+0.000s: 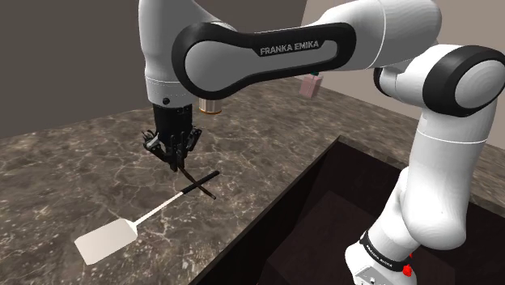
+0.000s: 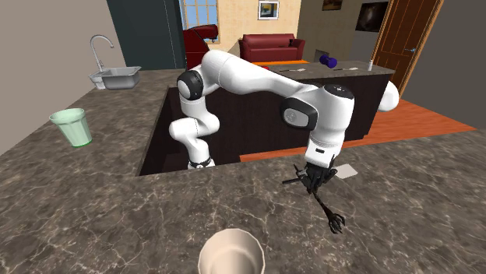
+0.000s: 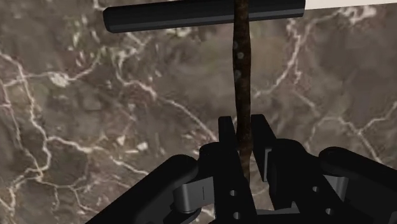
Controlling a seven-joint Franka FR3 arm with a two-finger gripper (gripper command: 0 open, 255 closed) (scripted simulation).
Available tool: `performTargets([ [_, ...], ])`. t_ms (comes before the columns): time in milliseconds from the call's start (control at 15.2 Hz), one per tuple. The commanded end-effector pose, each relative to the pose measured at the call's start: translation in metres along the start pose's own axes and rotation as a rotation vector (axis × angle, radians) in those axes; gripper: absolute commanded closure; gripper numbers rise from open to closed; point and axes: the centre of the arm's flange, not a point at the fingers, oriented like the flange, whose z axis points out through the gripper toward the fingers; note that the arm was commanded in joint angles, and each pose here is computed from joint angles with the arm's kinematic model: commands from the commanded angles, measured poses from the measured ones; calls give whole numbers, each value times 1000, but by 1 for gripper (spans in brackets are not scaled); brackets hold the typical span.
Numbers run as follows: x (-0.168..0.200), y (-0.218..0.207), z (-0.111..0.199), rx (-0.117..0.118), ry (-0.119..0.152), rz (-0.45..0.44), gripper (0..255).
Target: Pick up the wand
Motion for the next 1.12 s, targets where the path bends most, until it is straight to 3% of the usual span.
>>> performTargets([
  [0,0,0,0,0,0,0,255],
  [1056,-2,-1,-80,0,0,0,255],
])
